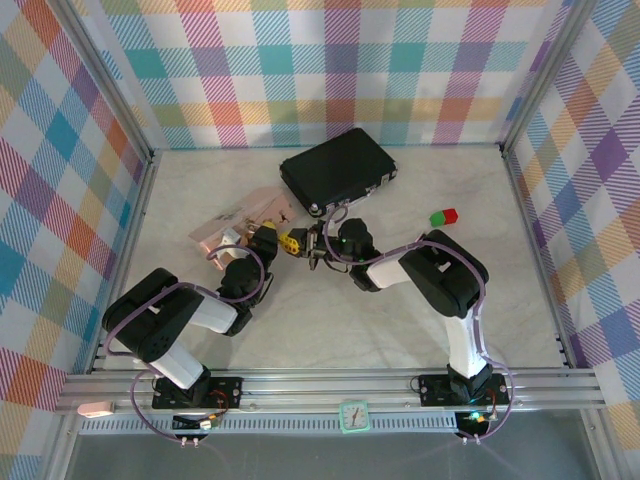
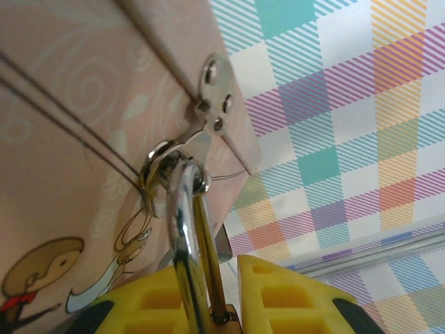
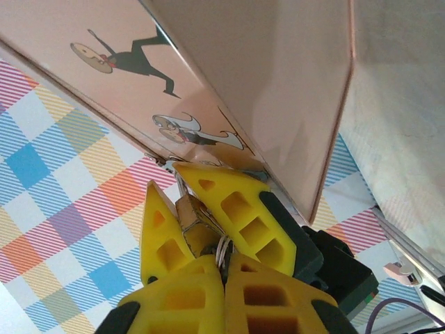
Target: Unlock a padlock with a key
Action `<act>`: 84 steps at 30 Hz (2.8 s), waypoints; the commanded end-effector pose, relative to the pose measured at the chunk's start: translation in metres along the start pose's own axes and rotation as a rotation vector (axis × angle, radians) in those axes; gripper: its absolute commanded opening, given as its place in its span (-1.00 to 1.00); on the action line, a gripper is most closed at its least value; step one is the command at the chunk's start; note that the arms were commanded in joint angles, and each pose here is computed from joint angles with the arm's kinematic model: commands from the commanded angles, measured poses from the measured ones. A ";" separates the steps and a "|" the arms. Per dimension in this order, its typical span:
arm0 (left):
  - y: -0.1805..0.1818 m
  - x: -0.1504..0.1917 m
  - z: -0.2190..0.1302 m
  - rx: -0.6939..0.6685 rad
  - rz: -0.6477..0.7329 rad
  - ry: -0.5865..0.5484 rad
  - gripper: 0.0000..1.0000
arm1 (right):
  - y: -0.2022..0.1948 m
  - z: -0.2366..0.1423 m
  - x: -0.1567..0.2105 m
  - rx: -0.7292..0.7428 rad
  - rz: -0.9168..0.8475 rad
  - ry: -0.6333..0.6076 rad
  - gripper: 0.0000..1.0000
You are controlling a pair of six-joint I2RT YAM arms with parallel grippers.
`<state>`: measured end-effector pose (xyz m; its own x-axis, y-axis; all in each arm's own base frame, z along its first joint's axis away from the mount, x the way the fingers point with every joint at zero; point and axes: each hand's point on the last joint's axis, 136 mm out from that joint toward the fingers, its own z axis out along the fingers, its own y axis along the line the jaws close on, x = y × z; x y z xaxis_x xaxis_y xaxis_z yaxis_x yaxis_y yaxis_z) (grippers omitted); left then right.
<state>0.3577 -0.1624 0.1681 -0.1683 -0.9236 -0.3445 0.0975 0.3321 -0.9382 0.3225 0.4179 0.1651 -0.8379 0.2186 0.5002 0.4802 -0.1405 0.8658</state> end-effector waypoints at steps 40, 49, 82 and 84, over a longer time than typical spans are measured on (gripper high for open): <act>0.024 0.044 0.001 -0.100 -0.098 0.163 -1.00 | -0.043 -0.025 -0.008 0.198 -0.445 -0.031 -0.35; 0.023 0.047 0.002 -0.076 -0.132 0.173 -1.00 | -0.055 -0.023 -0.013 0.222 -0.419 -0.034 -0.32; 0.019 0.052 -0.002 -0.065 -0.137 0.196 -1.00 | -0.043 -0.011 -0.008 0.113 -0.340 -0.041 -0.70; 0.019 0.053 -0.002 -0.064 -0.140 0.197 -1.00 | -0.040 -0.011 -0.007 0.105 -0.333 -0.043 -0.71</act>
<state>0.3465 -0.1882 0.0993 -0.3446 -0.9066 -0.2434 -0.1071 0.2955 -0.9493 0.3021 0.4001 0.0994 -0.9333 0.2925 0.2085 0.2540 0.1269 0.9589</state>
